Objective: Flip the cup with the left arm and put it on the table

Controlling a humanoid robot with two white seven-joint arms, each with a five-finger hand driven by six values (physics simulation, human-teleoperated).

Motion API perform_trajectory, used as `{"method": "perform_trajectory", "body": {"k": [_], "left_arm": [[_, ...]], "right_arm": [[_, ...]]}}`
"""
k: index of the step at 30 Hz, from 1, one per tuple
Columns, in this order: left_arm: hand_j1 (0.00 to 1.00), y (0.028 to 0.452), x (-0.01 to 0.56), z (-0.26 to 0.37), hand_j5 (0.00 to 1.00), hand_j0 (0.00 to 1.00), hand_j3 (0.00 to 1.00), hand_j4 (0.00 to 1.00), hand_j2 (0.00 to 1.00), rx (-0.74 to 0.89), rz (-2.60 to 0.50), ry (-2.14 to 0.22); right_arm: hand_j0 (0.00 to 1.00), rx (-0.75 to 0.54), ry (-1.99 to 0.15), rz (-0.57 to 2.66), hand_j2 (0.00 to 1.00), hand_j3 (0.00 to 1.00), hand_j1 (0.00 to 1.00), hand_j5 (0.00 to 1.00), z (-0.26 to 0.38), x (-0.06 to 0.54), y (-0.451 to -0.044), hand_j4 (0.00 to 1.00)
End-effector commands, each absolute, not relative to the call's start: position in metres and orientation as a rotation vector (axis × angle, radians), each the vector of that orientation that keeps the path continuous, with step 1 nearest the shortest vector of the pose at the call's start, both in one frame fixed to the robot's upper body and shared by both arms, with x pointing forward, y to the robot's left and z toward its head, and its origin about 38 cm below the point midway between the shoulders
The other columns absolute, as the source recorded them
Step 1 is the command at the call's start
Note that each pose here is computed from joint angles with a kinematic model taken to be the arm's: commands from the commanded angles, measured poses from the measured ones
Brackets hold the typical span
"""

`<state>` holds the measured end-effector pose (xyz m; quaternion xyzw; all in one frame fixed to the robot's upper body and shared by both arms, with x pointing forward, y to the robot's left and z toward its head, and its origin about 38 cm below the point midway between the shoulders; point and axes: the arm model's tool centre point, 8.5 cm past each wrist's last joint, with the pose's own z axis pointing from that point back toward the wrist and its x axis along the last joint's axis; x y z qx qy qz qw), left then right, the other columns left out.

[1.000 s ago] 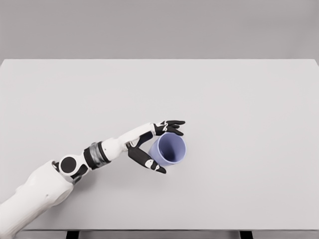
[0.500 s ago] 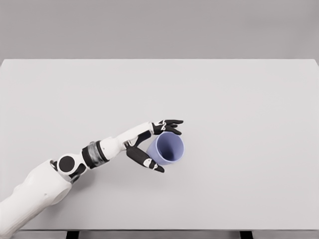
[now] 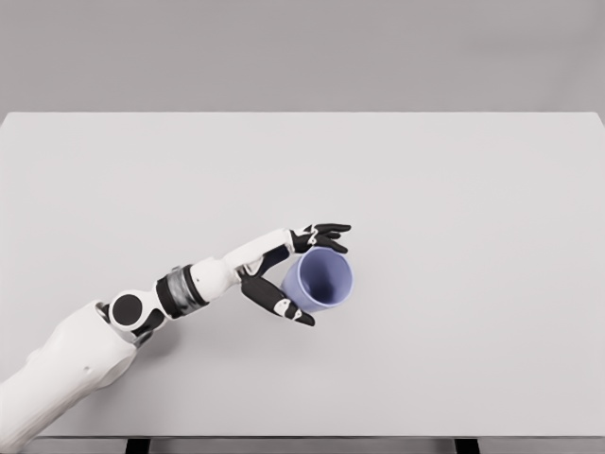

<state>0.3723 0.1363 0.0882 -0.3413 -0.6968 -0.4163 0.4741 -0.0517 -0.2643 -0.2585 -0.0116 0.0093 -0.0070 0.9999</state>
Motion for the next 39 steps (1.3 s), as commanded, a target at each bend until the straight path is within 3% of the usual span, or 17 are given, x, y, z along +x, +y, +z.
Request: {"method": "perform_trajectory", "body": {"k": [1,28,34,39], "left_arm": [[1.00,0.134,0.372,0.093,1.00,1.00,1.00,1.00,1.00,-0.848,-1.016,-1.718],[1.00,0.152,0.385,0.090,1.00,1.00,1.00,1.00,1.00,-0.719,-1.139,-1.704],[1.00,0.147,0.385,0.099,1.00,1.00,1.00,1.00,1.00,-0.738,-1.136,-1.730],[1.00,0.138,0.375,0.130,1.00,1.00,1.00,1.00,1.00,-0.879,-1.016,-1.804]], "right_arm": [[1.00,-0.023,0.019,-0.014,1.00,1.00,1.00,1.00,-0.258,-0.052,-0.264,1.00],[1.00,-0.023,0.019,-0.014,1.00,1.00,1.00,1.00,-0.258,-0.052,-0.264,1.00],[1.00,-0.023,0.019,-0.014,1.00,1.00,1.00,1.00,-0.258,-0.052,-0.264,1.00],[1.00,-0.023,0.019,-0.014,1.00,1.00,1.00,1.00,-0.258,-0.052,-0.264,1.00]]}}
